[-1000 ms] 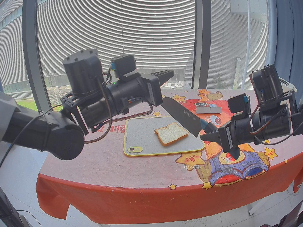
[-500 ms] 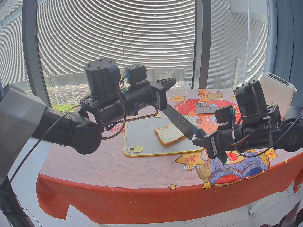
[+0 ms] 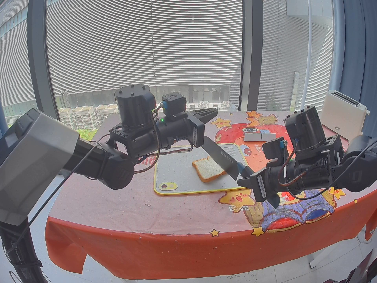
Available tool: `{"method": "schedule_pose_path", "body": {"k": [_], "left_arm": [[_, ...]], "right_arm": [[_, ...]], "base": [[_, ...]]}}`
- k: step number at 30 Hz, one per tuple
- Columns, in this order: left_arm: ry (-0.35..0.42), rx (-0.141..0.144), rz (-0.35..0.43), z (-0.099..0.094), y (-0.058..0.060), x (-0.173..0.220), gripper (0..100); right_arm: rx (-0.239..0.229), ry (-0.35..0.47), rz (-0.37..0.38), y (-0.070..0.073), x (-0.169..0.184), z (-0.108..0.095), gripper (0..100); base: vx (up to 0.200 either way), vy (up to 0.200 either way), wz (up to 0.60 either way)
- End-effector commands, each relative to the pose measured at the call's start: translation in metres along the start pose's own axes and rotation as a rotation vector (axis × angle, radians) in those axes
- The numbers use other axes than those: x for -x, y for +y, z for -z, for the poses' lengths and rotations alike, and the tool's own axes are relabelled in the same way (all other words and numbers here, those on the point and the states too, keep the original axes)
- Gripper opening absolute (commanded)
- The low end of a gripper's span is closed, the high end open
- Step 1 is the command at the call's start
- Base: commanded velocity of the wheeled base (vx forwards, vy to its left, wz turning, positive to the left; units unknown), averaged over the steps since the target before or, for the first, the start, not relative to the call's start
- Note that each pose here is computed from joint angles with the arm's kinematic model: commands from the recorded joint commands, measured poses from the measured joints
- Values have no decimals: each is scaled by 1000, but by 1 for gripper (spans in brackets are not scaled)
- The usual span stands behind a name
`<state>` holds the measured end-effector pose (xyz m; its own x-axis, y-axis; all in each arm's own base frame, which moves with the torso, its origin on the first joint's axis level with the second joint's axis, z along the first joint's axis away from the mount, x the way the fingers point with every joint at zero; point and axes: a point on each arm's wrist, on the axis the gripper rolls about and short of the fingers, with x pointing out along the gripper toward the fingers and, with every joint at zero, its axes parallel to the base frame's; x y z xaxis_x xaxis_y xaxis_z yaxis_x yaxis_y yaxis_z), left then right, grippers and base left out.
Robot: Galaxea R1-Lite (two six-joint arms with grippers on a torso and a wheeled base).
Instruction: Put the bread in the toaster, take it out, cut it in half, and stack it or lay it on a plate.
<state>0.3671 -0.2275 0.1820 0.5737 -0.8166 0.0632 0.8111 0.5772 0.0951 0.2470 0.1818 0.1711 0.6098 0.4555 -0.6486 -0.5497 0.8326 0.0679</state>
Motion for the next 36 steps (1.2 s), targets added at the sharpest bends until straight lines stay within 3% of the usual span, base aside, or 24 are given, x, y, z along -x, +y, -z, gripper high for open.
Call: {"method": "schedule_pose_path", "body": {"k": [1,9,14,24,36], "left_arm": [[40,-14,9,21,0,-6,0],[55,-21,14,29,0,-9,0],[99,-3,34,49,-8,-13,0],[113,2,40,58,-9,-17,0],[119,-20,45,65,-11,-16,0]], "right_arm": [[1,17,0,0,-5,2,0],[0,33,4,-1,-11,4,0],[-1,56,10,-2,-19,7,0],[-4,53,10,-3,-18,7,0],[-11,45,7,-4,-18,4,0]], "base": [[0,0,0],[0,0,0],[0,0,0],[0,0,0],[0,0,0]]}}
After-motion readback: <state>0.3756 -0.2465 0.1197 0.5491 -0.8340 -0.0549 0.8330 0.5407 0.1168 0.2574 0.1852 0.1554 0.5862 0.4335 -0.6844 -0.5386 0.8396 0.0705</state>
